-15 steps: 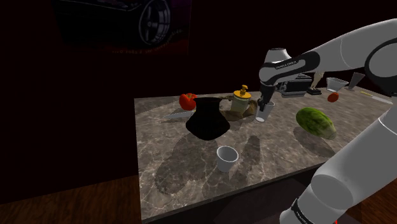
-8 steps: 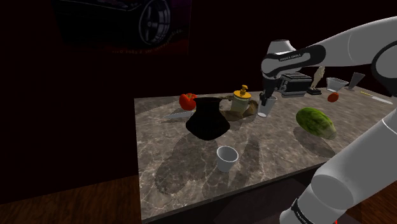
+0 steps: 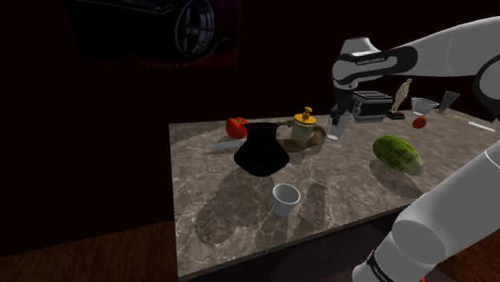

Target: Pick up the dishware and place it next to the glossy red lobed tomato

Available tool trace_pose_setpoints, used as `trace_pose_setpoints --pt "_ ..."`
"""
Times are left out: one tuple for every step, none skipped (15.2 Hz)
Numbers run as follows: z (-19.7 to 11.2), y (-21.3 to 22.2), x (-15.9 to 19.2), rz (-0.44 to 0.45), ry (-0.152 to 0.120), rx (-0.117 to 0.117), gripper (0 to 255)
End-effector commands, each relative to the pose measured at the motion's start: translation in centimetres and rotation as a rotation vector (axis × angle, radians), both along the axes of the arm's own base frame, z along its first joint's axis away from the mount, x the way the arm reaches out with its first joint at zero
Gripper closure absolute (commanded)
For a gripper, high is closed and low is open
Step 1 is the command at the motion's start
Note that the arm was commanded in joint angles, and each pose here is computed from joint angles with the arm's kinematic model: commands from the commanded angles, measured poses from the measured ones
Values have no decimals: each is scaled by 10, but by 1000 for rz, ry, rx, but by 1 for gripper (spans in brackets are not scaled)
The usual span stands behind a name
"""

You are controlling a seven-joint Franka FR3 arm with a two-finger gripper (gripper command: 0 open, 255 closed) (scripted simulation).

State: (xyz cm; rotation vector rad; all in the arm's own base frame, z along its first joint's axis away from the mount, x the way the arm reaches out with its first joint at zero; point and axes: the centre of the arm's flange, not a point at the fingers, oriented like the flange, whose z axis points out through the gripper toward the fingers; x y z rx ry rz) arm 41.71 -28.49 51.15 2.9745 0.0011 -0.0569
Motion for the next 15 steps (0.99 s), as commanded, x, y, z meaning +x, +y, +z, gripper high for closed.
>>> trace_pose_setpoints --pt "11 1 0 0 0 0 255" --pt "17 1 0 0 0 0 255" --pt "22 1 0 0 0 0 255" --pt "27 1 0 0 0 0 255" --pt "33 1 0 0 0 0 255" --pt "38 1 0 0 0 0 255" --pt "43 1 0 0 0 0 255" --pt "48 1 0 0 0 0 255" --pt "48 1 0 0 0 0 255" --pt "49 8 11 0 0 0 255" --pt "49 16 21 0 0 0 255" --pt "49 23 32 0 0 0 255" --pt "49 31 43 0 0 0 255" --pt "49 38 54 0 0 0 255" --pt "49 46 65 0 0 0 255"
